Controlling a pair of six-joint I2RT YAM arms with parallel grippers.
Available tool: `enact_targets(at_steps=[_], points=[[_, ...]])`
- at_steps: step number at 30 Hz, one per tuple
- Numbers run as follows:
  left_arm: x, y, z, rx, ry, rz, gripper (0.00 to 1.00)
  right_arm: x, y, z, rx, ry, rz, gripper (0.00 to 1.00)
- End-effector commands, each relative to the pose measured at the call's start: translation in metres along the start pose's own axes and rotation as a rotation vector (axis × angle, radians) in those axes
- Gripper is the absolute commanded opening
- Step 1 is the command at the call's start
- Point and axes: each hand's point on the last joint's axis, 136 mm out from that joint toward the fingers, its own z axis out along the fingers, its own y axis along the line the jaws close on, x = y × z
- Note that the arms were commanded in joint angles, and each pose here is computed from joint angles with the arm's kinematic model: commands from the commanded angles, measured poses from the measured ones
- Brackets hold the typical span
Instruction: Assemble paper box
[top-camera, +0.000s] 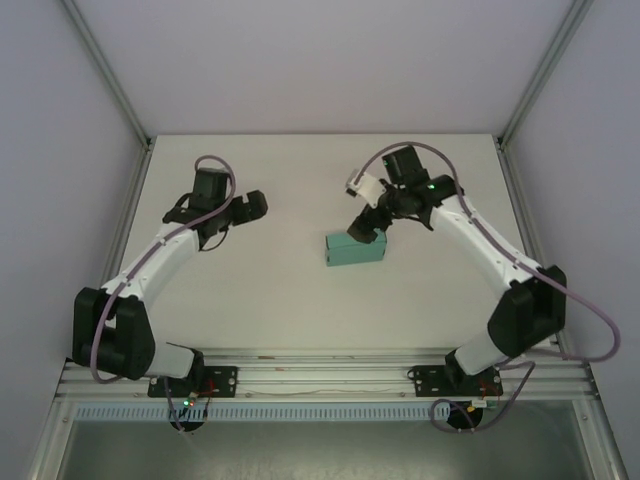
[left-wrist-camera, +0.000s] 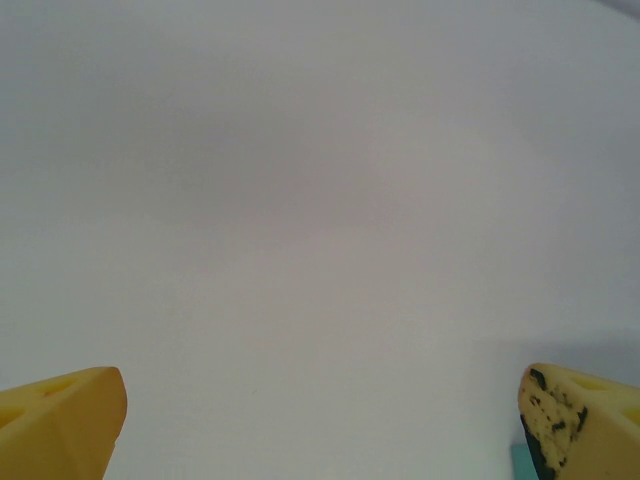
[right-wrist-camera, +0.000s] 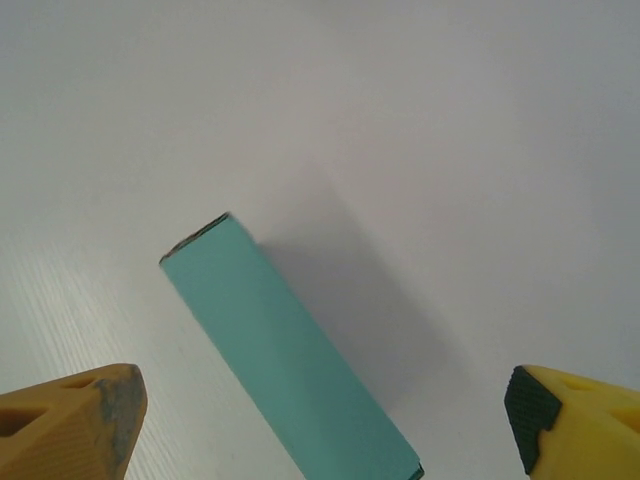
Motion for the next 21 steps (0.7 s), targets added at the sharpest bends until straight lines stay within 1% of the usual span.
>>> enact_targets(at_steps=[1,4,7,10,13,15,17,18,21], points=[[0.015,0.023,-0.006,-0.063,0.016,-0.049,1.00,0.031,0.027,0.011,-0.146,0.186,-0.248,0.93],[0.019,0.037,-0.010,-0.115,0.007,-0.058,1.00,0.031,0.018,0.033,-0.132,0.226,-0.256,0.93],[0.021,0.045,-0.014,-0.143,0.009,-0.056,1.00,0.041,0.017,0.052,-0.148,0.287,-0.273,0.90],[0.022,0.045,-0.015,-0.143,0.011,-0.053,1.00,0.048,0.005,0.076,-0.093,0.334,-0.263,0.86],[0.020,0.044,-0.014,-0.138,0.013,-0.058,1.00,0.053,-0.006,0.096,-0.038,0.348,-0.262,0.81],[0.020,0.042,-0.014,-0.132,0.015,-0.059,1.00,0.053,-0.010,0.103,-0.015,0.347,-0.269,0.76],[0.021,0.042,-0.014,-0.132,0.015,-0.059,1.00,0.051,-0.013,0.108,0.009,0.339,-0.273,0.64],[0.021,0.042,-0.014,-0.129,0.015,-0.059,1.00,0.049,-0.014,0.109,0.021,0.333,-0.278,0.60],[0.021,0.043,-0.018,-0.134,0.007,-0.053,1.00,0.039,-0.025,0.111,0.126,0.304,-0.309,0.52]])
